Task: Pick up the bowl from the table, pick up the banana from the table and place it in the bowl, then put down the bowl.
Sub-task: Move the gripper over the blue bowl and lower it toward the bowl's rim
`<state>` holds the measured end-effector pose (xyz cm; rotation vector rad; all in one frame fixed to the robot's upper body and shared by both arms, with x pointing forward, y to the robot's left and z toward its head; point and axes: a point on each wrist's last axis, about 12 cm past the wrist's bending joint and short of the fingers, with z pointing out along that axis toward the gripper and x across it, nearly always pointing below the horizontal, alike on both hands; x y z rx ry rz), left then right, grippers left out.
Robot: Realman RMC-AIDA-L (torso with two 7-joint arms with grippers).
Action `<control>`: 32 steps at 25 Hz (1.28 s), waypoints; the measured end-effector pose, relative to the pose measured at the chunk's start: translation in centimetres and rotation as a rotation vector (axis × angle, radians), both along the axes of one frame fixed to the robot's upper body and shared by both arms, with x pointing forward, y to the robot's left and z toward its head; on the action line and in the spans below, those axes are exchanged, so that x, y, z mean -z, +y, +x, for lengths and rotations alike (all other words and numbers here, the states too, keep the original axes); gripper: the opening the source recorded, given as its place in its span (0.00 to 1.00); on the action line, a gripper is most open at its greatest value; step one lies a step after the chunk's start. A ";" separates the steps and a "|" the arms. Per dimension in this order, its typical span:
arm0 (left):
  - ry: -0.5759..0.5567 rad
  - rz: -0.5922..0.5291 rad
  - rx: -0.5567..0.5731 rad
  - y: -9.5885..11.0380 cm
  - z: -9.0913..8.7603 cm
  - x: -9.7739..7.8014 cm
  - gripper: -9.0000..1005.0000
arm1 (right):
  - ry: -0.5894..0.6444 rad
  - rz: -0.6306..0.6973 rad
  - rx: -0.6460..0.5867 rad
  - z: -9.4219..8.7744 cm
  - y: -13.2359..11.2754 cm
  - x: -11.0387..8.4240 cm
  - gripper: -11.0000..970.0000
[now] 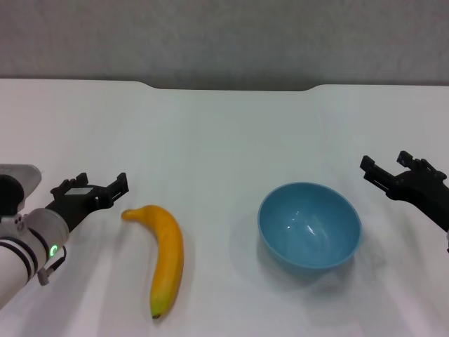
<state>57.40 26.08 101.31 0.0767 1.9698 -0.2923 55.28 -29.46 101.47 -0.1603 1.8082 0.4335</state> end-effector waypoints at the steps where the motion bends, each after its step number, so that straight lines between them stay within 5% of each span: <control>1: 0.000 0.000 -0.001 0.0 0.0 0.0 0.88 | -0.001 0.000 -0.001 0.0 0.0 0.0 0.92; 32: 0.000 -0.001 -0.007 0.3 -0.1 0.0 0.87 | -0.005 -0.004 -0.025 0.1 0.4 -0.1 0.91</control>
